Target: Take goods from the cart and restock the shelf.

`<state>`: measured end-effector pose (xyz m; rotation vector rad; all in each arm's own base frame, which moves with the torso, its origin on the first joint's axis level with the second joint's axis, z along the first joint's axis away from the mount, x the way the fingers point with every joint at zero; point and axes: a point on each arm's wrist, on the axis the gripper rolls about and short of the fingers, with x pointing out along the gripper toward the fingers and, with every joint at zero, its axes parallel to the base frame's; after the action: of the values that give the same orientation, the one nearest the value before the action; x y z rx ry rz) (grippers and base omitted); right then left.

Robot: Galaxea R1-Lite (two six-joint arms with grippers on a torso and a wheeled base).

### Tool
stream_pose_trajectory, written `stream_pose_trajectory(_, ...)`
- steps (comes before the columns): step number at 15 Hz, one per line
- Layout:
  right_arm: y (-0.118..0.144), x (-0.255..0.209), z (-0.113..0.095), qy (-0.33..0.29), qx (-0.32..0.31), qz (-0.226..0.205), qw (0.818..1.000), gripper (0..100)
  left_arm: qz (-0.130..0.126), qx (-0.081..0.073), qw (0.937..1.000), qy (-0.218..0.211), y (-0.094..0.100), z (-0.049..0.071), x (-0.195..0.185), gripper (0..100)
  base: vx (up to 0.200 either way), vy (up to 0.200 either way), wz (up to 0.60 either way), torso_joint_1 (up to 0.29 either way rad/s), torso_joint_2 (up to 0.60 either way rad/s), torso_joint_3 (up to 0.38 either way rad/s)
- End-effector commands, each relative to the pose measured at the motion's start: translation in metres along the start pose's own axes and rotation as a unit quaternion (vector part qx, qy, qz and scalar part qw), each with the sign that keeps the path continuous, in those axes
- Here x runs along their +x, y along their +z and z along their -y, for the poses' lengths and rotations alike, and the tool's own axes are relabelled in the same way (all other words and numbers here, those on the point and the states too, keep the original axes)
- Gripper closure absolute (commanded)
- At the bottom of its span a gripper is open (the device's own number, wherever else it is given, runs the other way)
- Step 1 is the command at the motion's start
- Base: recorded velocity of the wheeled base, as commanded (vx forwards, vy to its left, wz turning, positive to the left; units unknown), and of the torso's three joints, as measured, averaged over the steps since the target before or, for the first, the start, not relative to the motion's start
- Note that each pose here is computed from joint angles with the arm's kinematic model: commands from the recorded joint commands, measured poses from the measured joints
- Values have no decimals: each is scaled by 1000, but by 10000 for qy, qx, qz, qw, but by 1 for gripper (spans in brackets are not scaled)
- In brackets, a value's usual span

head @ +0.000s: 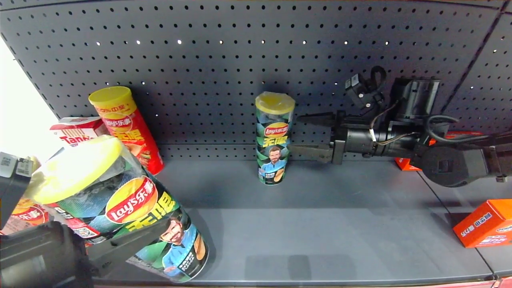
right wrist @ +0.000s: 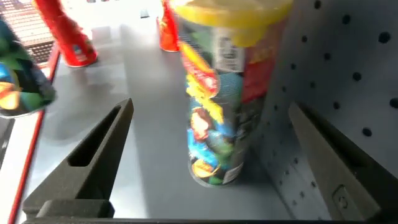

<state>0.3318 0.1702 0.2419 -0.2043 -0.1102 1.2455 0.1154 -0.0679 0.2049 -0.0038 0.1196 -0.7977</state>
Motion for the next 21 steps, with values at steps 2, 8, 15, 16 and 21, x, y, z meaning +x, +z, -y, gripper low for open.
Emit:
stream_pose_trajectory(2, -20, 16, 11, 48, 113, -98, 9999, 0, 5, 1, 10000, 1, 1, 0, 1, 100, 0, 0, 0, 0, 0, 0)
stream_pose_trajectory(8, -39, 30, 11, 268, 196, -125, 9994, 0, -52, -28, 10000, 24, 0, -2, 3, 100, 0, 0, 0, 0, 0, 0)
stream_pose_trajectory(15, -60, 53, 5, 514, 288, -167, 9981, 0, -33, -34, 9999, 123, 0, -4, 3, 100, 0, 0, 0, 0, 0, 0)
stream_pose_trajectory(16, -61, 56, 6, 517, 265, -146, 9982, 0, -33, -34, 9999, 123, 0, -4, 3, 100, 0, 0, 0, 0, 0, 0)
stream_pose_trajectory(21, -66, 73, 13, 515, 192, -74, 9985, 0, -25, -32, 9999, 131, 0, -4, 3, 100, 0, 0, 0, 0, 0, 0)
